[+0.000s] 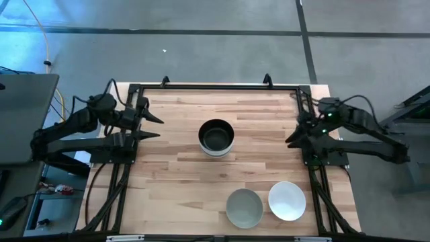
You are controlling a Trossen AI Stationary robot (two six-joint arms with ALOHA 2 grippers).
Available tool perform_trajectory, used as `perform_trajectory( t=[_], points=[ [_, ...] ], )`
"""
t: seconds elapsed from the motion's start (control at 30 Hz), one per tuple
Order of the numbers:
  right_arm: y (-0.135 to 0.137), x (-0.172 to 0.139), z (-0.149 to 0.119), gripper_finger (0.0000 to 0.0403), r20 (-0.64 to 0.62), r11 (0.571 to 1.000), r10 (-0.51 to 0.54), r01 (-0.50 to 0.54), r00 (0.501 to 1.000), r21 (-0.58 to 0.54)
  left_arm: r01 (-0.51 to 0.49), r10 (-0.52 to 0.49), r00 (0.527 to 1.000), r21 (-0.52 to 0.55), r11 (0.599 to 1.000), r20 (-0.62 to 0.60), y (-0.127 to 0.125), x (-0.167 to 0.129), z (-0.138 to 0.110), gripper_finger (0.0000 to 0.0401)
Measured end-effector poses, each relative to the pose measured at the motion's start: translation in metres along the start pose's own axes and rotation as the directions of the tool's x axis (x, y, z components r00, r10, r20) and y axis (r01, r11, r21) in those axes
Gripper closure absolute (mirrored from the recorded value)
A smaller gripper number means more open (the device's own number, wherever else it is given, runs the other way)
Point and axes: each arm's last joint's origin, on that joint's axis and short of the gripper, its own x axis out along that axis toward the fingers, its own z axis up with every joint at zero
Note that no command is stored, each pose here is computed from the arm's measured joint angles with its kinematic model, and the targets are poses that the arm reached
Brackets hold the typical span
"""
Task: Nest bowls inside each other
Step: Stack the white bowl on top of the black bowl
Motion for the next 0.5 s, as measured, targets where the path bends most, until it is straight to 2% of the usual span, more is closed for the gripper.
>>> perform_trajectory(
  t=[0.13,0.23,0.4,0.5],
  points=[
    [-0.017,0.016,-0.014,0.0254,-0.094,0.995,0.031,-0.022,0.995,0.101,-0.003,0.002,1.000,0.013,1.000,0.028,0.001,0.004,-0.004,0.0185],
    [-0.027,0.025,-0.023,0.0254,-0.147,0.990,0.053,-0.033,0.988,0.137,-0.003,0.003,1.000,0.017,1.000,0.031,0.002,0.005,-0.004,0.0185],
    [-0.036,0.035,-0.035,0.0254,-0.209,0.995,0.051,-0.032,0.977,0.091,-0.003,0.003,1.000,0.015,1.000,0.031,0.002,0.005,-0.005,0.0185],
    [-0.040,0.038,-0.040,0.0254,-0.226,0.998,-0.032,0.044,0.974,0.046,-0.003,0.003,0.999,0.016,1.000,0.032,0.002,0.005,-0.005,0.0185]
  ],
)
